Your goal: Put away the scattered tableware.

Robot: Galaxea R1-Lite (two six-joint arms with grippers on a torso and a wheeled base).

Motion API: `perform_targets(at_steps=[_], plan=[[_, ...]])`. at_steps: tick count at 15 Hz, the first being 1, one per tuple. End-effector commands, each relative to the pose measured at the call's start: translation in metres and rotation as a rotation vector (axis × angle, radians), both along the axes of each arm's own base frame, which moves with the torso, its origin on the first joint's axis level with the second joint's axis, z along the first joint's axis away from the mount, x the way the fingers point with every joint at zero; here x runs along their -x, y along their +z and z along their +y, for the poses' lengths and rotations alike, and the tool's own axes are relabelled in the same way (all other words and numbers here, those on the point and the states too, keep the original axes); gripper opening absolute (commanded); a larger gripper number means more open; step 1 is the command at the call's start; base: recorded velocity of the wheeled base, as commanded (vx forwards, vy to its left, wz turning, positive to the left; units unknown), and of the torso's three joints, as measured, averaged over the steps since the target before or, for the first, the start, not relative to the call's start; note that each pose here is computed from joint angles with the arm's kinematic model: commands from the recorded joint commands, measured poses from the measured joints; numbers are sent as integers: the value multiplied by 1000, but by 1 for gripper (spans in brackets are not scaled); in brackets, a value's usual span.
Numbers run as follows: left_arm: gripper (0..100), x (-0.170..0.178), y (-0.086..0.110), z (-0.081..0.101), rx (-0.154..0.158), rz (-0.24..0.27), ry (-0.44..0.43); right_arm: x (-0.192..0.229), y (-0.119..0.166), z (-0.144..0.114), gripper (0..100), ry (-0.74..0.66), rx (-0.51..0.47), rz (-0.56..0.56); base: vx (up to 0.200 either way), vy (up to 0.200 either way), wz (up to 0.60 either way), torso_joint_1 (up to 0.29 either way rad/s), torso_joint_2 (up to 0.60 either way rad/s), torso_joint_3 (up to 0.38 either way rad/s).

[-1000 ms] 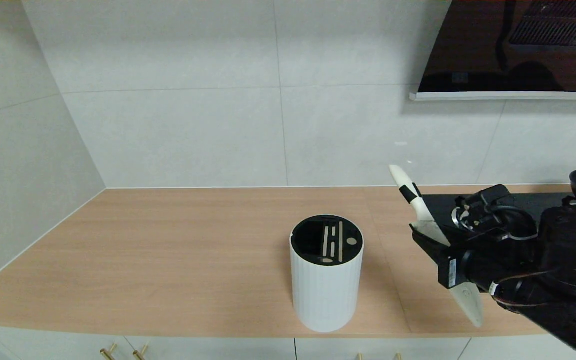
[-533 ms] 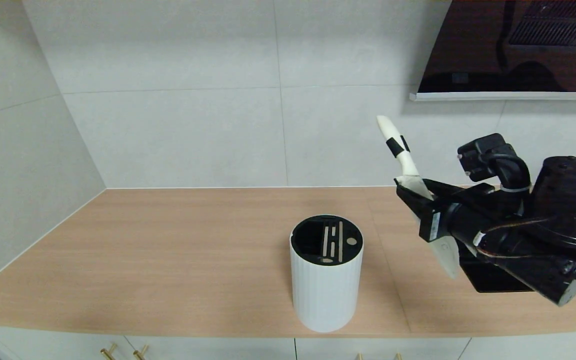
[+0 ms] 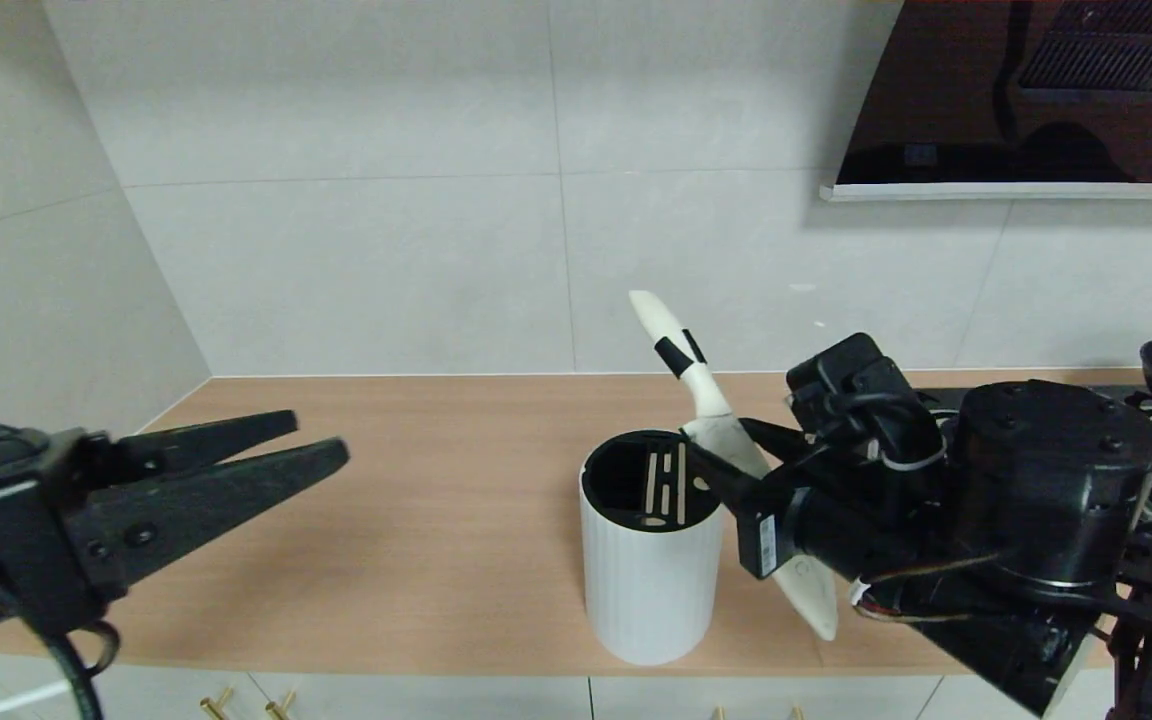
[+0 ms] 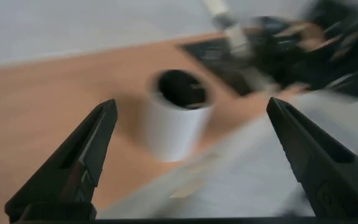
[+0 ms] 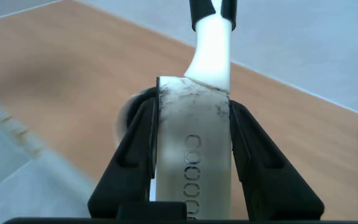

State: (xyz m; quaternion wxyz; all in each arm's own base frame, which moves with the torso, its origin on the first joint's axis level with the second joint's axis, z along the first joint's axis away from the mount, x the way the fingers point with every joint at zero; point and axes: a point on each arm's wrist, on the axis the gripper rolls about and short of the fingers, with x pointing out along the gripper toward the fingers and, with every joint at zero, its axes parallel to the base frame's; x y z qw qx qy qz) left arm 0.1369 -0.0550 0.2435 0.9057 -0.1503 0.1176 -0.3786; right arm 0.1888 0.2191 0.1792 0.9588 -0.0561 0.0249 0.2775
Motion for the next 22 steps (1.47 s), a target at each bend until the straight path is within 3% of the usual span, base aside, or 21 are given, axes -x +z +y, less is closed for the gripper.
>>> perform_targets(at_steps=[1, 3, 6, 7, 10, 11, 13, 16, 18, 19, 22], plan=[[100, -28, -32, -30, 23, 158, -98, 12, -4, 10, 0, 45, 7, 8, 0, 0, 0, 0, 0, 0], [100, -46, -49, -45, 128, 181, -114, 17, -4, 13, 0, 63, 4, 11, 0, 0, 0, 0, 0, 0], [100, -64, -57, -62, 281, 142, -61, 18, -10, 15, 0, 70, 22, 25, 0, 0, 0, 0, 0, 0], [100, -64, -61, -68, 295, 146, -75, 18, -11, 16, 0, 72, 22, 26, 0, 0, 0, 0, 0, 0], [100, -66, -68, -76, 289, 164, -96, 26, -18, 28, 0, 116, 38, 40, 0, 0, 0, 0, 0, 0], [100, -69, -66, -78, 292, 156, -100, 26, -17, 28, 0, 116, 35, 38, 0, 0, 0, 0, 0, 0], [100, -77, -58, -98, 306, 126, -134, 26, -17, 29, 0, 119, 33, 38, 0, 0, 0, 0, 0, 0], [100, -85, -68, -113, 329, 94, -150, 27, -12, 31, 0, 121, -5, 43, 0, 0, 0, 0, 0, 0], [100, -87, -85, -126, 331, 89, -161, 26, -14, 32, 0, 121, -15, 56, 0, 0, 0, 0, 0, 0], [100, -87, -89, -133, 351, 69, -152, 29, -13, 34, 0, 133, -18, 55, 0, 0, 0, 0, 0, 0], [100, -90, -97, -138, 348, 74, -137, 29, -11, 34, 0, 131, -32, 56, 0, 0, 0, 0, 0, 0]])
